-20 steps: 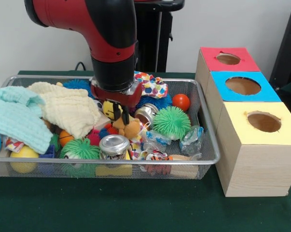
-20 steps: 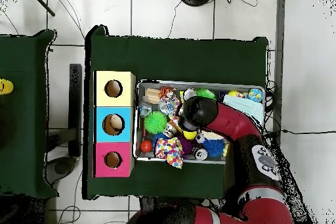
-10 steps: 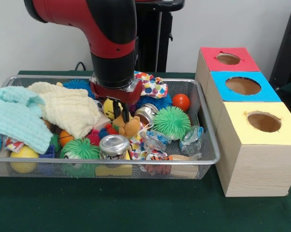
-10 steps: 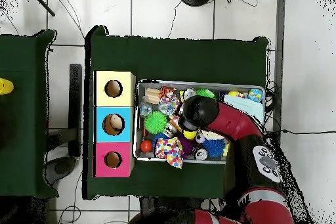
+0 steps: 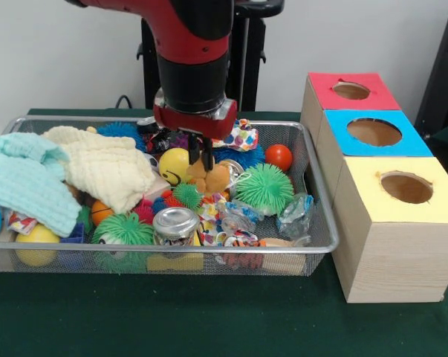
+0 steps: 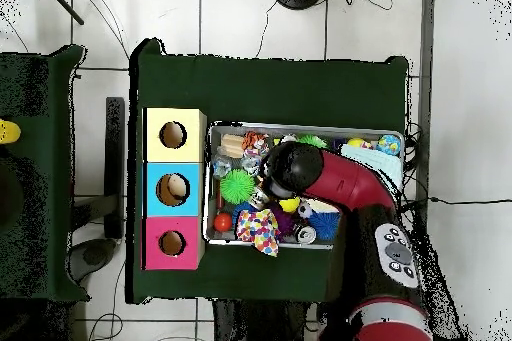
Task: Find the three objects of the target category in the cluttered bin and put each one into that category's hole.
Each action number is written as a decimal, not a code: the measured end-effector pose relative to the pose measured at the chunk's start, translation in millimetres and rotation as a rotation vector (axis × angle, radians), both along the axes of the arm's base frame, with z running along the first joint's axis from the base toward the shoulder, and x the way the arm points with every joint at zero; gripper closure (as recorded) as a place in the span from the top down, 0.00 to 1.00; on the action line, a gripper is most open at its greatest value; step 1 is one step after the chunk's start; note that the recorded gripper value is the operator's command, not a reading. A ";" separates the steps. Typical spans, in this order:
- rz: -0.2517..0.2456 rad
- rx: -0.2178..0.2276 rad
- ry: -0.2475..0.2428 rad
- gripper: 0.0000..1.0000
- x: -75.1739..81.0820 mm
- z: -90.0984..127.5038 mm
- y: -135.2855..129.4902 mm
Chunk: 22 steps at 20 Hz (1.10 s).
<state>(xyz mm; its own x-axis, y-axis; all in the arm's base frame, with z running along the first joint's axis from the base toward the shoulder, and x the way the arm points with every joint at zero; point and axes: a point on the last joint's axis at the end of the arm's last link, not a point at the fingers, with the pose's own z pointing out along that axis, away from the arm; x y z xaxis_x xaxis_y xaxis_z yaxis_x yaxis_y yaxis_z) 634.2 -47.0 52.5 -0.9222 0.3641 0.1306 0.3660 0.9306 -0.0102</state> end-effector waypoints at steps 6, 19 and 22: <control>0.022 -0.036 -0.028 0.00 1.9 32.7 11.6; 0.029 -0.140 -0.117 0.00 -6.3 133.5 25.1; 0.015 -0.148 -0.132 0.00 -17.3 154.0 32.6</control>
